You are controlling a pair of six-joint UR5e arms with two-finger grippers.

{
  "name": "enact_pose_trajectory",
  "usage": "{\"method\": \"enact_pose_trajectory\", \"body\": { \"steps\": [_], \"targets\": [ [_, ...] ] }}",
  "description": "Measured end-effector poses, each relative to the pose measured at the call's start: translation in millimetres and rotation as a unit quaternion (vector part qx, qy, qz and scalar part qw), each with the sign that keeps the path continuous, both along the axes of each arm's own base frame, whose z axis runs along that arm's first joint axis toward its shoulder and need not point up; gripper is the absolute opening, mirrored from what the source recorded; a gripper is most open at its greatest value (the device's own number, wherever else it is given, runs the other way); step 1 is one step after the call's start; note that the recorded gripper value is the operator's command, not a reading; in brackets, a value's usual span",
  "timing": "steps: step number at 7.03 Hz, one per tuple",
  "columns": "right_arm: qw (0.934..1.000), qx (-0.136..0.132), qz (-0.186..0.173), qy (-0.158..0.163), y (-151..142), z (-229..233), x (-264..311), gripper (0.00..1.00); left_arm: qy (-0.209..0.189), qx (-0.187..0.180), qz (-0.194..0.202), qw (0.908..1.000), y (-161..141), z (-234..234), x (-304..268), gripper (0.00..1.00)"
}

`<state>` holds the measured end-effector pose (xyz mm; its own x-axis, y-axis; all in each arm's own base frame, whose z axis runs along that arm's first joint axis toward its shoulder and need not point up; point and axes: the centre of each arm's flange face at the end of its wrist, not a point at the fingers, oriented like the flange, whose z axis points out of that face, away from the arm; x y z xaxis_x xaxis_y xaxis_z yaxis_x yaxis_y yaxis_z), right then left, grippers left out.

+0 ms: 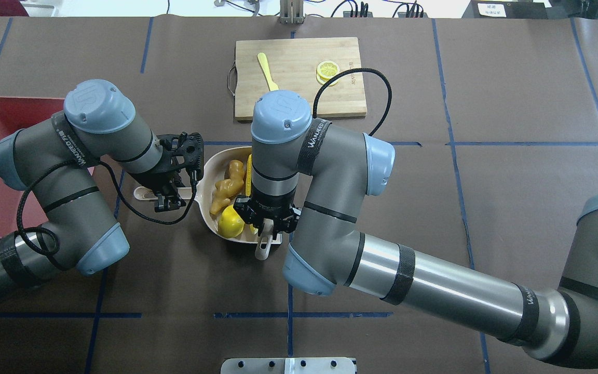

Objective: Sweep and dump trash into bin
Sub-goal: 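Sweep the corn cob into the dustpan with the right gripper's brush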

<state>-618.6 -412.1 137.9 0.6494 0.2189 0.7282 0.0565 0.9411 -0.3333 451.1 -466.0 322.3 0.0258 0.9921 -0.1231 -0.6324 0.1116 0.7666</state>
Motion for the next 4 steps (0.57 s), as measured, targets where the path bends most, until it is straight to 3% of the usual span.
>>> {"method": "enact_pose_trajectory", "body": {
  "steps": [4],
  "targets": [
    [0.9998, -0.004, 0.002, -0.018, -8, -14, 21, 0.0, 0.001, 0.001, 0.0, 1.0, -1, 2, -1, 0.0]
  ]
}}
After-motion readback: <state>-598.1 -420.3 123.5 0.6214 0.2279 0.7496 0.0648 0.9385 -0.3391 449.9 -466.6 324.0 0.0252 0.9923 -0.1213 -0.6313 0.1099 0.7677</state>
